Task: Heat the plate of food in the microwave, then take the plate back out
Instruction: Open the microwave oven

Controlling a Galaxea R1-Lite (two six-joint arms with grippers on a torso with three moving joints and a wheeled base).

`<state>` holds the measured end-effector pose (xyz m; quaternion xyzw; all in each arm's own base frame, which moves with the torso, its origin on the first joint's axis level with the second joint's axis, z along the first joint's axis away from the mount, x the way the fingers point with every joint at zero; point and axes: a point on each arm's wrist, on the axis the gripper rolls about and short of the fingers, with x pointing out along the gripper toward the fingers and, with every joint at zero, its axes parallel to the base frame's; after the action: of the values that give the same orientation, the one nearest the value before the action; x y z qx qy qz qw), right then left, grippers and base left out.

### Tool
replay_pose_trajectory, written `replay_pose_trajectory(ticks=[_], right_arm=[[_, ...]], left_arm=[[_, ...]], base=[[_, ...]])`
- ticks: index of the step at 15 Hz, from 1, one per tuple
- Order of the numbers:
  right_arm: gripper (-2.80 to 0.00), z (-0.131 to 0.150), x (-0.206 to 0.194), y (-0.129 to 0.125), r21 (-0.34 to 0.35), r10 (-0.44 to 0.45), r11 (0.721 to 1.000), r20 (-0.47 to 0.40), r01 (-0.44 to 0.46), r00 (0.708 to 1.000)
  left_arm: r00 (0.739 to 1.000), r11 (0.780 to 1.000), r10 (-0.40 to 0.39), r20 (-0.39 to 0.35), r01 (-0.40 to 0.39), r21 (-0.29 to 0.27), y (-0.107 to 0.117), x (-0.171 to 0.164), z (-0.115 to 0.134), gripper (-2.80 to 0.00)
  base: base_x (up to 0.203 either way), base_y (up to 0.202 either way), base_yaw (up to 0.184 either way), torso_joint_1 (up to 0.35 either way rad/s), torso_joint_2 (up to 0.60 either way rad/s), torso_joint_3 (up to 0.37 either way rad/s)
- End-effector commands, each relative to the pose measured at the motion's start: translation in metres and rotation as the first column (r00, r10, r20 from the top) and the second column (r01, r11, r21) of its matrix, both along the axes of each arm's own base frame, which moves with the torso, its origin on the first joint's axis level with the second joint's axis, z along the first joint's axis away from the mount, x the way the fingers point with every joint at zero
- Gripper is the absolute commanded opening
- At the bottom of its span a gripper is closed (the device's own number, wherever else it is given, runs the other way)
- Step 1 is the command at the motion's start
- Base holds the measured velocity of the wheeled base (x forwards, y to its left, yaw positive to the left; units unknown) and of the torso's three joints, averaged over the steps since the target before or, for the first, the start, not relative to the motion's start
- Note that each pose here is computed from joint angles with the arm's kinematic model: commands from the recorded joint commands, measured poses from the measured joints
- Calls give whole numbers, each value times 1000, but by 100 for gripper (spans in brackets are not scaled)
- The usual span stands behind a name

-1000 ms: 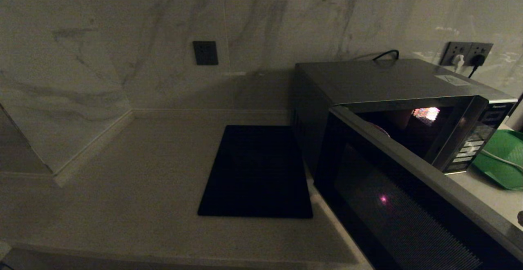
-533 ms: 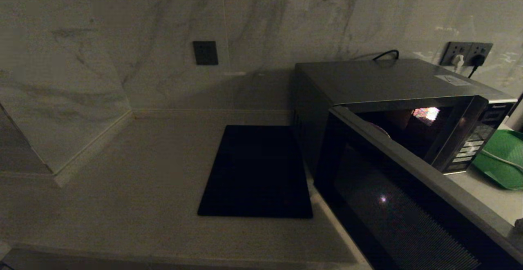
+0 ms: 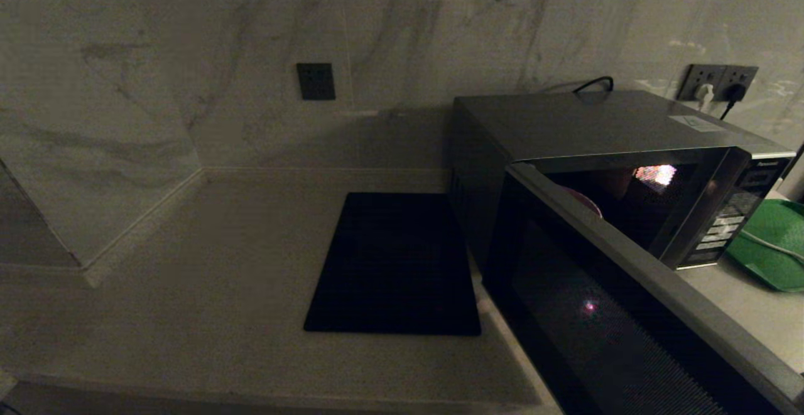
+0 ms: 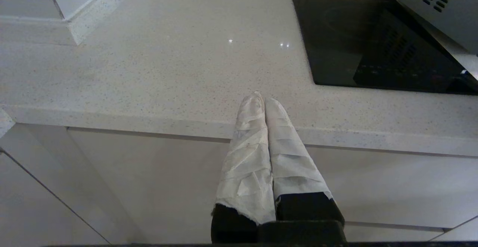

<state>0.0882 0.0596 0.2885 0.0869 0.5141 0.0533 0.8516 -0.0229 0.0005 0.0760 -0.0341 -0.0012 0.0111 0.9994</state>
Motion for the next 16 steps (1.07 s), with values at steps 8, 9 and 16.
replay_pose_trajectory(ticks=[8,9,16], right_arm=[[-280,17,-16,9,162,303,940,3,-300,953],[-280,18,-17,9,185,328,928,3,-323,945],[-280,13,-21,4,106,312,944,27,-313,950]], left_arm=[[1000,1000,1,0,-1,-1,0,0,0,-280],[1000,1000,1,0,-1,-1,0,0,0,-280],[1000,1000,1,0,-1,-1,0,0,0,-280]], base=[[0,0,0,0,0,0],[0,0,0,0,0,0],[0,0,0,0,0,0]])
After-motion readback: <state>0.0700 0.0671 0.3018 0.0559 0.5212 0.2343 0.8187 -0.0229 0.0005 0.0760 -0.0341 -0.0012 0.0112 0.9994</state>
